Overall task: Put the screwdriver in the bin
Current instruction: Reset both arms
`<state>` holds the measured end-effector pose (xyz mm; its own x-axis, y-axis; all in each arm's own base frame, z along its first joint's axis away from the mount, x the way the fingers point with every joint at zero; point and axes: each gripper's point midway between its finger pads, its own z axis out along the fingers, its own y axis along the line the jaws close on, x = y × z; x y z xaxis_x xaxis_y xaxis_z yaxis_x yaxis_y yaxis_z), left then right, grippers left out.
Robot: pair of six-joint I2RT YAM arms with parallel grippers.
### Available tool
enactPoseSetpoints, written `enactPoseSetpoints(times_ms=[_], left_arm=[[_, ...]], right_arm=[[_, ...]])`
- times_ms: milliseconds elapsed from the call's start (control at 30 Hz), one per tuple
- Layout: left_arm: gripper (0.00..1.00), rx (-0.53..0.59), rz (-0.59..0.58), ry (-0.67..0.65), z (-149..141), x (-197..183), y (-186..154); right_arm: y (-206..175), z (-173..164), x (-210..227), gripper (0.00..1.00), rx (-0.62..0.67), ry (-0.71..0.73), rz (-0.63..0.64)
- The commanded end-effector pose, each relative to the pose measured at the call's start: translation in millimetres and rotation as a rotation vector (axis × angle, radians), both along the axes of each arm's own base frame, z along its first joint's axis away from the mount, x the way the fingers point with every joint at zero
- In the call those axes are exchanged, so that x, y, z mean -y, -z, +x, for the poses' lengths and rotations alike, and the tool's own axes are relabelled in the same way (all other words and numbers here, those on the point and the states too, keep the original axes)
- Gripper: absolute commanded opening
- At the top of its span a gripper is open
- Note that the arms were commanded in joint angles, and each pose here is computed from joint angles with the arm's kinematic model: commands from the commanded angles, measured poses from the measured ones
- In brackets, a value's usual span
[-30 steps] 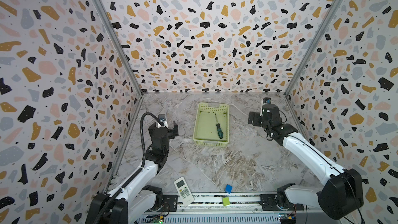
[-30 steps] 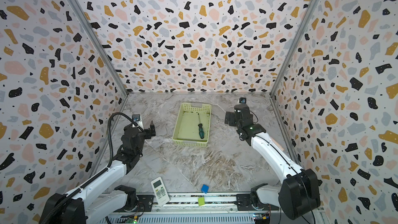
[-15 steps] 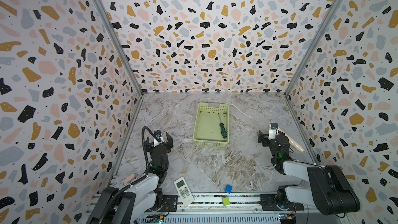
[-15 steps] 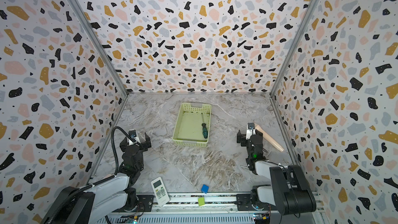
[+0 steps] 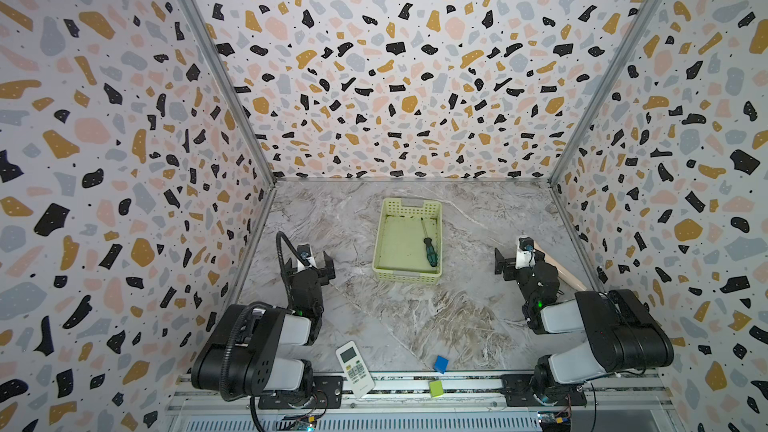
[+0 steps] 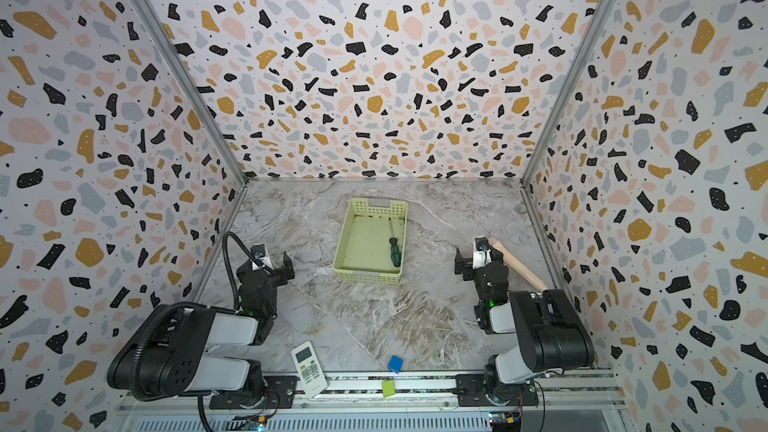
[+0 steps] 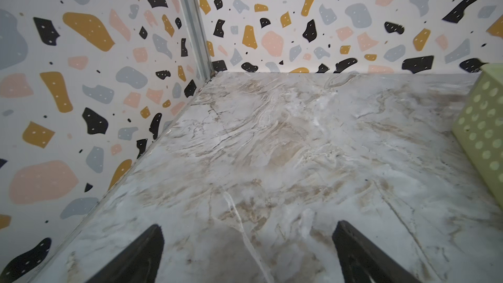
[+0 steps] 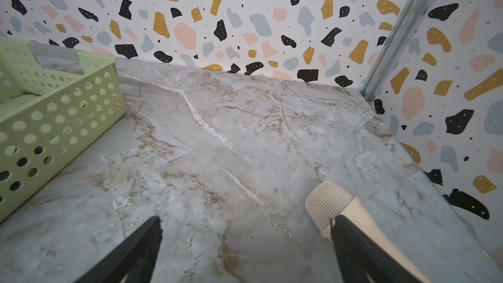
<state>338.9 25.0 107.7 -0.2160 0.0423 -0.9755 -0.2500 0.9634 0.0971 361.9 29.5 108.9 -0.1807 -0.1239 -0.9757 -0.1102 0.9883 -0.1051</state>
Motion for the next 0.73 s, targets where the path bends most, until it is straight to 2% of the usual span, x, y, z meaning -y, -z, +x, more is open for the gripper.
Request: enactPoseSetpoints(times_ms=[0,700], left_arm=[[1.0,0.092,-0.019,0.034,12.3,4.7,-26.0],[1.0,0.09,-0.023,0.025,11.8,2.7,-25.6]], right_arm=[[-13.3,7.7,0.2,0.99,0.037,-0.006,0.022],[-15.1,3.6,-1.8,0.99,0.052,-0.015,0.014]])
